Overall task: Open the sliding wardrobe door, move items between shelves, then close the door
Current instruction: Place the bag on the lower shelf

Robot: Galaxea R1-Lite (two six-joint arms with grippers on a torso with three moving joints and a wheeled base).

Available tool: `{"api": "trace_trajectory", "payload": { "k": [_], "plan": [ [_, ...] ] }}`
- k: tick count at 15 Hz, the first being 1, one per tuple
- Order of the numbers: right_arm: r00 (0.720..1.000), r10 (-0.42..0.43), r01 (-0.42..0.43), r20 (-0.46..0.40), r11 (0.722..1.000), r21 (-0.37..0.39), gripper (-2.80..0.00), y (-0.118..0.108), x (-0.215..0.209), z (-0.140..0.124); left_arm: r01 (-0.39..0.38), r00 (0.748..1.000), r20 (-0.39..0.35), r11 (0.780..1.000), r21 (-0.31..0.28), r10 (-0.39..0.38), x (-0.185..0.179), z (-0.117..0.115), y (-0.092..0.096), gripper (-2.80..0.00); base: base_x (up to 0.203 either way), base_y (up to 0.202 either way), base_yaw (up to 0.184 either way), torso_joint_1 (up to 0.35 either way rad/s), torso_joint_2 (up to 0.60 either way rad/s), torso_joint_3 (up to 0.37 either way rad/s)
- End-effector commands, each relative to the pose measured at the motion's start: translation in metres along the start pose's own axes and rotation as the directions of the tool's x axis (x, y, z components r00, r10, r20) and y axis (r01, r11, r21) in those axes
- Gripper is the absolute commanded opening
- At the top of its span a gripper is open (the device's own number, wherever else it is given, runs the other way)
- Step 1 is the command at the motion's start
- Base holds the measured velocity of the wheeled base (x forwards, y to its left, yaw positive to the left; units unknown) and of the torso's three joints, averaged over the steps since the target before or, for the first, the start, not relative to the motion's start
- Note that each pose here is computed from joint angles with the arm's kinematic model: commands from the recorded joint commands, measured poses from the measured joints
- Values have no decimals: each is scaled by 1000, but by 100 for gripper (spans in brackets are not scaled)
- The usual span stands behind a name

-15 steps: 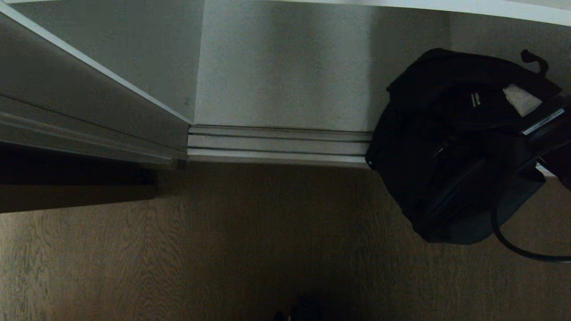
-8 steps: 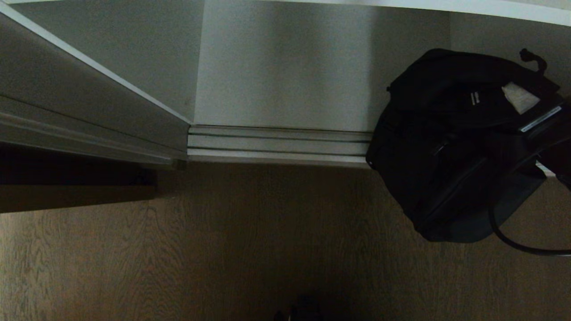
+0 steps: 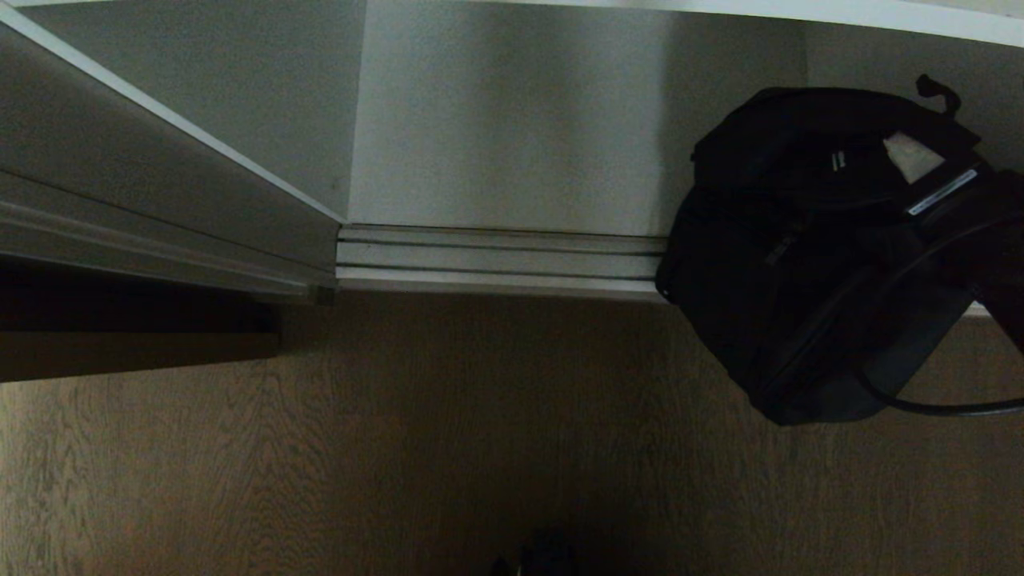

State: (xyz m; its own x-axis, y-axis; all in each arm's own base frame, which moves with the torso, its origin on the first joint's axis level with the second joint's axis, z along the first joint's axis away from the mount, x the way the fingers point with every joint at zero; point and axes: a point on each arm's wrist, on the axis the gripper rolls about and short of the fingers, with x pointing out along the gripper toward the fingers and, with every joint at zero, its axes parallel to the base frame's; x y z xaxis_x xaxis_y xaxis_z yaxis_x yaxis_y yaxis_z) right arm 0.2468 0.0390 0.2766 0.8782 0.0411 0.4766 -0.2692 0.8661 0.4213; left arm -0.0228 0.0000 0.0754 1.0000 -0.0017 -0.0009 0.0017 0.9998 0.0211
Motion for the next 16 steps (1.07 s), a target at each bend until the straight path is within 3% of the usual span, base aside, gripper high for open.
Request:
{"api": "trace_trajectory", "payload": {
  "k": [1,5,9,12,16],
  "plan": [
    [1000,-4,4,13,1000,1,-280,-2,5,-1,0,1000,1,1000,-4,0,0,0,0,-280,0,0,0,0,0,0],
    [997,28,-28,77,1000,4,-280,8,5,21,0,1000,1,1000,-4,0,0,0,0,-280,0,0,0,0,0,0],
    [1000,18,-17,25,1000,-14,-280,4,5,7,0,1000,0,1000,-4,0,0,0,0,-280,0,0,0,0,0,0],
    [997,68,-71,-24,992,-107,-280,2,6,4,0,1000,1,1000,-4,0,0,0,0,-280,0,0,0,0,0,0],
    [993,72,-92,-89,966,-242,-280,7,2,3,0,1000,0,1000,-4,0,0,0,0,-280,0,0,0,0,0,0]
  ]
}}
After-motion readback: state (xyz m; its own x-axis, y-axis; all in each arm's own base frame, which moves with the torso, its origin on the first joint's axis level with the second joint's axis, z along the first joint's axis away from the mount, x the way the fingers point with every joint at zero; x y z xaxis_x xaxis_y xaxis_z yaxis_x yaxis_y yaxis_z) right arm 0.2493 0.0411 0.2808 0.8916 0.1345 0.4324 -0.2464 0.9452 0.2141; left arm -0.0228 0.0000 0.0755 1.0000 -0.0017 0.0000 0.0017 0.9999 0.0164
